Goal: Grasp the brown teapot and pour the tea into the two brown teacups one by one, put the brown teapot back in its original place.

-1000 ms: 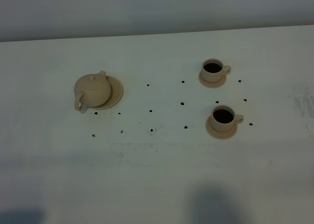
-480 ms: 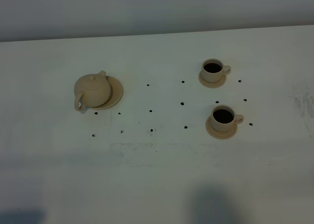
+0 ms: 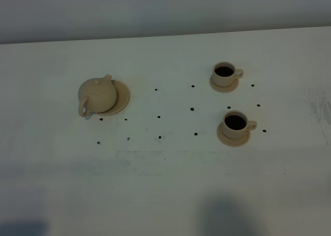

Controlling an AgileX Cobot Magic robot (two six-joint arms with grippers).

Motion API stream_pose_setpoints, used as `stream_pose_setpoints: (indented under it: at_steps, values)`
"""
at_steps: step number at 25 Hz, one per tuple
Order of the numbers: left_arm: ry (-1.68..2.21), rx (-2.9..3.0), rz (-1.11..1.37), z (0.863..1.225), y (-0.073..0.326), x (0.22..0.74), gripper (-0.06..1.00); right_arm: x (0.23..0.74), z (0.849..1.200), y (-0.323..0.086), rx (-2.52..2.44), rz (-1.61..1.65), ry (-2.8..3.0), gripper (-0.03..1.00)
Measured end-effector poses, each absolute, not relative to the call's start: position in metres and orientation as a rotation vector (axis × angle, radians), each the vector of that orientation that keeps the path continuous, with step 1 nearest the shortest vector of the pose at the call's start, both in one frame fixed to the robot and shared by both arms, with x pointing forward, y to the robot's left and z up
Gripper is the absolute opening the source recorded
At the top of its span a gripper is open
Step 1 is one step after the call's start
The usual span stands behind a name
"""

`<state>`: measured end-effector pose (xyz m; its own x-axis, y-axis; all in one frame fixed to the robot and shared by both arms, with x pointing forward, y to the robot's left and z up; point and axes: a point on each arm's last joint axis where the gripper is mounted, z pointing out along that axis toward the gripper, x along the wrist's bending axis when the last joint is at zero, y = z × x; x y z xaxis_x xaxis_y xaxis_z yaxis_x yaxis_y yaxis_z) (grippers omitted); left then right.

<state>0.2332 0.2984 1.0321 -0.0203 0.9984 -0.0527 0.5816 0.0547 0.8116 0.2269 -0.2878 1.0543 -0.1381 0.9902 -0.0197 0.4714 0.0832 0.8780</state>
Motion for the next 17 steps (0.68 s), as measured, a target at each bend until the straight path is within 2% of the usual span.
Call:
stream_pose_setpoints:
  at_steps: [17]
  values:
    - [1.678,1.6,0.808,1.0321,0.2984,0.2332,0.44,0.2269,1.0543,-0.2878,1.458,0.987,1.695,0.22]
